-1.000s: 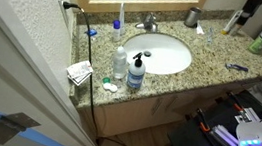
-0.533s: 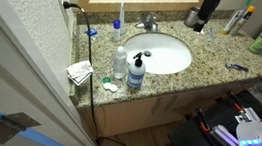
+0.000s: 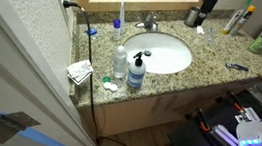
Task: Pick up the soap bottle and move to forward.
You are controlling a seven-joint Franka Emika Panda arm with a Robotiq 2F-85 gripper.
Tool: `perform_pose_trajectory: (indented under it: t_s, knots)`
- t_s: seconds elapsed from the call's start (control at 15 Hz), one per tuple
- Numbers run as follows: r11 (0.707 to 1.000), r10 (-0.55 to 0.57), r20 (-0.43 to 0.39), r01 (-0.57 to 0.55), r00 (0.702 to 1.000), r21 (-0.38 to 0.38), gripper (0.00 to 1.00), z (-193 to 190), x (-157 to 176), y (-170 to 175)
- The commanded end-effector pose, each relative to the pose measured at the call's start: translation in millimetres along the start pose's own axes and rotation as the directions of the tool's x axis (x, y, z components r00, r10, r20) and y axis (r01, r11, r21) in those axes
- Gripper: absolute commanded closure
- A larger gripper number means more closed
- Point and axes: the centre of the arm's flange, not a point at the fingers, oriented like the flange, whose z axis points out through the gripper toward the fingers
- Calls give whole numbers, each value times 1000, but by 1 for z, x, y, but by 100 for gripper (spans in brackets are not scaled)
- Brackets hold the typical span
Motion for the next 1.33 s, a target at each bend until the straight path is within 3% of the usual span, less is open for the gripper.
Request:
perform_pose_trajectory:
  t_s: [0.0,0.13,0.2,0.4,0.53,0.93,1.0,1.13,1.27]
  knots:
    - [983,-182,-78,183,980,8,0,6,6,6]
    - [962,-272,-75,274,959,18,0,5,6,5]
    - [981,-196,-55,197,979,2,0,-1,6,0]
    - [980,-200,-55,200,978,2,0,-2,6,1]
    - [964,-263,-31,264,964,21,0,9,18,-7]
    - [827,-560,-77,552,825,-107,0,11,56,-114]
    - [874,-484,-79,479,871,-76,0,7,42,-105]
    - [849,-528,-75,521,846,-95,0,8,45,-125]
    - [842,-538,-54,533,841,-88,0,25,53,-118]
